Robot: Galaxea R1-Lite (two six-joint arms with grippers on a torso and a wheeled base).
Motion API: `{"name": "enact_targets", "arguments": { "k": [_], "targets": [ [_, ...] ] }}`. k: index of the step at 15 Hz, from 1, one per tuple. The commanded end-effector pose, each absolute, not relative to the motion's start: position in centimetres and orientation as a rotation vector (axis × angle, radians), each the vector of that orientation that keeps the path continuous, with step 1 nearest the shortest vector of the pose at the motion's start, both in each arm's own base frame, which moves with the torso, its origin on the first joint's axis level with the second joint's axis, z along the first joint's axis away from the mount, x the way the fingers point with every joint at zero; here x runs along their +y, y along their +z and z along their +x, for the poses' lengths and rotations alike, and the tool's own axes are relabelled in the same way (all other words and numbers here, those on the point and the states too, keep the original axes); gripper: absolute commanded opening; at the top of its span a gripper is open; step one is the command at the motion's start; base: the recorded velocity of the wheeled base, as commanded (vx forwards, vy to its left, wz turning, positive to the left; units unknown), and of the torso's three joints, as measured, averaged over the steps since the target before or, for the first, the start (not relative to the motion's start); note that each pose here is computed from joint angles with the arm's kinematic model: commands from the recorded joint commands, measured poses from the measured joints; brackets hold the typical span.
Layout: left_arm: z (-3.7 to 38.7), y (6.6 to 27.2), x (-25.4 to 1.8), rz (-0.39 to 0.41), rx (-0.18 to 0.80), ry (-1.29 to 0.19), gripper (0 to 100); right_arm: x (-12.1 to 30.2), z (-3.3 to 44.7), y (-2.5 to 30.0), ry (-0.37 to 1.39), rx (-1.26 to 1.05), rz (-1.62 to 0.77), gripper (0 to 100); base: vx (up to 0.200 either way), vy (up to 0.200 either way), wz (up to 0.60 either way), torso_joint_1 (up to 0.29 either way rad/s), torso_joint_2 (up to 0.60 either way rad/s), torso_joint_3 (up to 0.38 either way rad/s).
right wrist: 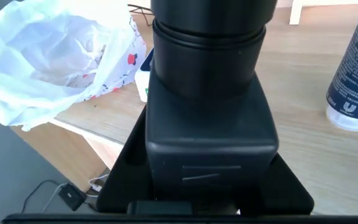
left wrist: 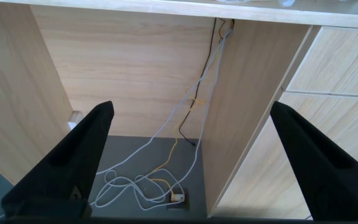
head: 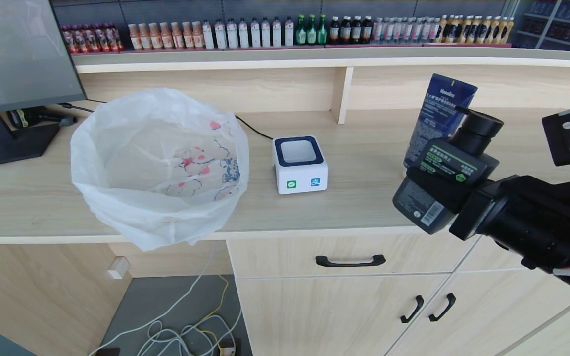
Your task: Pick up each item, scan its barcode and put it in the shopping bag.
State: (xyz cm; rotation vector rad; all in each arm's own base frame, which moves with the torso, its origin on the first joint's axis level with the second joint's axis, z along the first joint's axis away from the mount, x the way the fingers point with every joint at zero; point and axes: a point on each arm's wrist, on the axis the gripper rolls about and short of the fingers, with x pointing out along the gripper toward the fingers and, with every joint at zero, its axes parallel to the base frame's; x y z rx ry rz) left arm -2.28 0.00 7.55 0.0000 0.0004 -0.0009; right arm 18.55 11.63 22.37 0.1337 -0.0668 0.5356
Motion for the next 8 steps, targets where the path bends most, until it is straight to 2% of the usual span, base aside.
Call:
{"name": "enact_targets", "arguments": {
  "k": [1,6,8],
  "targets": [
    [-2.3,7.5,0.0,0.000,0.000,-0.002,100,11.7,18.5,22.3,0.570,-0.057,0.154,0,0.000,0.000,0.00,0.000,0.00,0.000],
    [-2.3,7.5,0.0,0.000,0.000,0.000,100,12.0,17.6,22.3,0.871,-0.092,0.250,0,0.000,0.000,0.00,0.000,0.00,0.000],
    [-2.3,7.5,0.0,0.000,0.000,0.000,100,12.6,17.1,21.3,1.011,-0.100,0.314,0,0.000,0.000,0.00,0.000,0.00,0.000]
  ]
}}
